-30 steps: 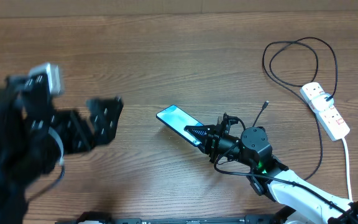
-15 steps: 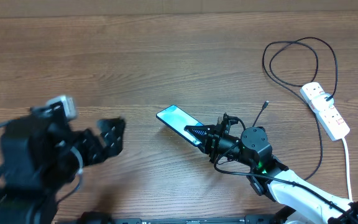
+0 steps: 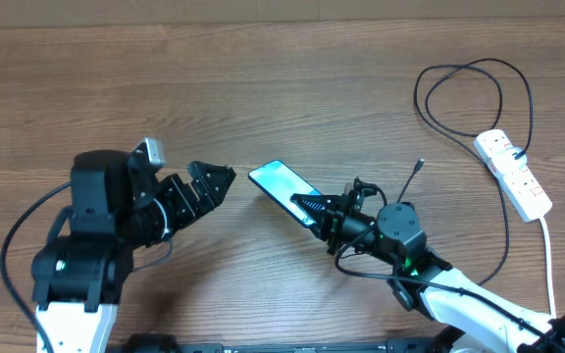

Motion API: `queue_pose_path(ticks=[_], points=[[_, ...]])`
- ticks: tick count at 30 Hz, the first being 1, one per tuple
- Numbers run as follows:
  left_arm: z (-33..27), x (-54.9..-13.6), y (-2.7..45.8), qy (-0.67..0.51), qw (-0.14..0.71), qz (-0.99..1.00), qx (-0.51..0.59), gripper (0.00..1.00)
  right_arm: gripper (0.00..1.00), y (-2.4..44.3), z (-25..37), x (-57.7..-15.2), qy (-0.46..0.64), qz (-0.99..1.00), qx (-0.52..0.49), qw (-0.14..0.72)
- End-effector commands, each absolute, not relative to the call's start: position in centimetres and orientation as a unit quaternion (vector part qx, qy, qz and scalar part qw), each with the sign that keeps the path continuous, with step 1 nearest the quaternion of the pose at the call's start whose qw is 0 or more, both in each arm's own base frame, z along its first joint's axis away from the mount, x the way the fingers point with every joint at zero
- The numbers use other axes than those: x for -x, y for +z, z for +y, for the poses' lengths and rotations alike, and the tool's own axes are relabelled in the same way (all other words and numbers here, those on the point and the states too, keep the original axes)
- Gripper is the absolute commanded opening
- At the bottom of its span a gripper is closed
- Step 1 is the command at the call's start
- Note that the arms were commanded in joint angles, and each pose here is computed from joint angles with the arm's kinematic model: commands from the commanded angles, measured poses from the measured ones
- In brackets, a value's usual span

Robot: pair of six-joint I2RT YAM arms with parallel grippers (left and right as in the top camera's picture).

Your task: Plug charger to phone and switch on socket

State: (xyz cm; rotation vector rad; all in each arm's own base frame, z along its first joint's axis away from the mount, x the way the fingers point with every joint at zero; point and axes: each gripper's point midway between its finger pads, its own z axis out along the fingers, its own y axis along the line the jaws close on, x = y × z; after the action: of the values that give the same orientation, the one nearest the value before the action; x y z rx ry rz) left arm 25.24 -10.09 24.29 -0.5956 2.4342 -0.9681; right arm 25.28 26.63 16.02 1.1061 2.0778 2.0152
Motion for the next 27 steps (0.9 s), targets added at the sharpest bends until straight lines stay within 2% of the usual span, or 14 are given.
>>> queue_pose_path(ticks=[1,9,13,27], points=[[-10.8,-25.5,23.1,-0.37,0.176,0.875,0.257,1.0,0.04,19.3,27.4,-25.8,0.685,0.641,-0.343,0.058],[-12.7,-26.6,19.9,-0.395,0.062,0.871,0.286,0.97,0.04,21.1,29.2,-24.6,0.705,0.617,-0.34,0.082],[-13.7,-27.4,18.9,-0.413,0.029,0.865,0.283,0.89,0.04,21.6,29.5,-24.7,0.708,0.607,-0.348,0.095],[-16.2,-28.8,18.7,-0.446,-0.001,0.85,0.28,0.77,0.04,23.0,29.9,-25.2,0.715,0.594,-0.353,0.107]])
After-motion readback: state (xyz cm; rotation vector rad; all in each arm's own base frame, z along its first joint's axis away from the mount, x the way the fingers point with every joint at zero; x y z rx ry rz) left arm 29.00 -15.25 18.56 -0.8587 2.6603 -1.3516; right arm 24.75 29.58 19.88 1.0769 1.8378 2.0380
